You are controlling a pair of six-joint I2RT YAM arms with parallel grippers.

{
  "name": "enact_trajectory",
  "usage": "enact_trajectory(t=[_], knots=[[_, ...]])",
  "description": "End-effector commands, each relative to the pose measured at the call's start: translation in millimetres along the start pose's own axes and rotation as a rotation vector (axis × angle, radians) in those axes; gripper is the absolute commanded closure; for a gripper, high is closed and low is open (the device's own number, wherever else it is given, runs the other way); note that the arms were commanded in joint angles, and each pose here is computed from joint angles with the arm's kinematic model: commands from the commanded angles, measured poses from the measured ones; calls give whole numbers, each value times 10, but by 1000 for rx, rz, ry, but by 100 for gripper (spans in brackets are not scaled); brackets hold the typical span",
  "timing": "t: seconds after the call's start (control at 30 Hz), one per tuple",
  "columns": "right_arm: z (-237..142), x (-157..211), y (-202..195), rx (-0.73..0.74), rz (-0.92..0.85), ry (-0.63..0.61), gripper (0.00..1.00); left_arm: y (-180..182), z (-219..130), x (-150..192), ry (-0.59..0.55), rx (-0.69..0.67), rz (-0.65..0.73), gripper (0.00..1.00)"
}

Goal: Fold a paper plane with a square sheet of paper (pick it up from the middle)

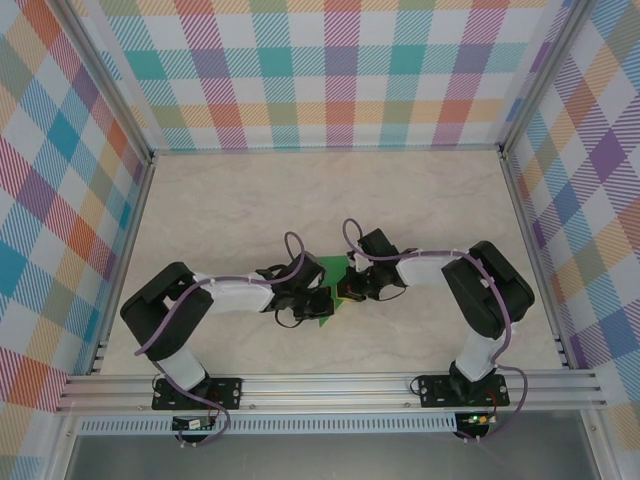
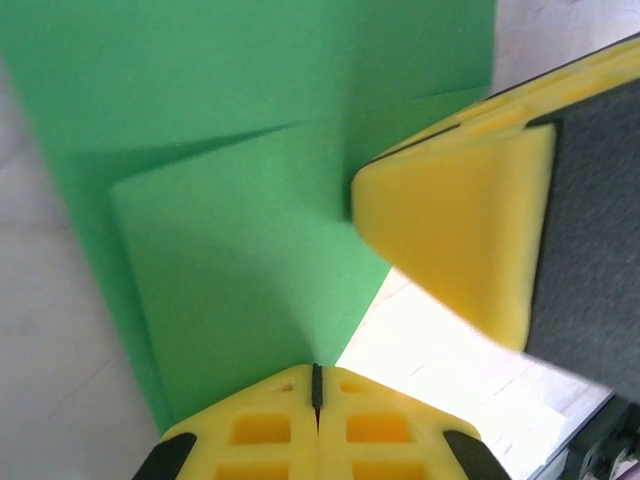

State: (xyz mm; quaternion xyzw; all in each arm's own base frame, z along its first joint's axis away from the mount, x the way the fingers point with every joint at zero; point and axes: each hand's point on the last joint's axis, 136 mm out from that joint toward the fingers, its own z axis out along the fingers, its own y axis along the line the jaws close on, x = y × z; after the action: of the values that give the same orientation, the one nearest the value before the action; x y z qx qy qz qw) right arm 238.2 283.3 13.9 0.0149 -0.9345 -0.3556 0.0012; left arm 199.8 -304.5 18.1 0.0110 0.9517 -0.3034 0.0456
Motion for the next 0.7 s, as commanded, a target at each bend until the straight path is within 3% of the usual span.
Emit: enact_trajectory(t=[0.0, 0.23, 0.43, 0.57, 0.67], knots=[[49, 9, -270, 109, 45, 3, 100, 467, -72, 409, 111, -119, -31, 100], [39, 21, -293, 122, 46, 6, 100, 549, -271, 593, 136, -121, 13, 100], [-65, -40, -77, 71, 29, -9, 100, 73, -520, 175, -7, -15, 49, 100], [-255, -170, 209, 21, 15, -63, 100, -315, -667, -224, -138, 64, 56, 85], [-406, -279, 326, 13, 33, -122, 85, -462, -643, -412, -185, 107, 34, 77]])
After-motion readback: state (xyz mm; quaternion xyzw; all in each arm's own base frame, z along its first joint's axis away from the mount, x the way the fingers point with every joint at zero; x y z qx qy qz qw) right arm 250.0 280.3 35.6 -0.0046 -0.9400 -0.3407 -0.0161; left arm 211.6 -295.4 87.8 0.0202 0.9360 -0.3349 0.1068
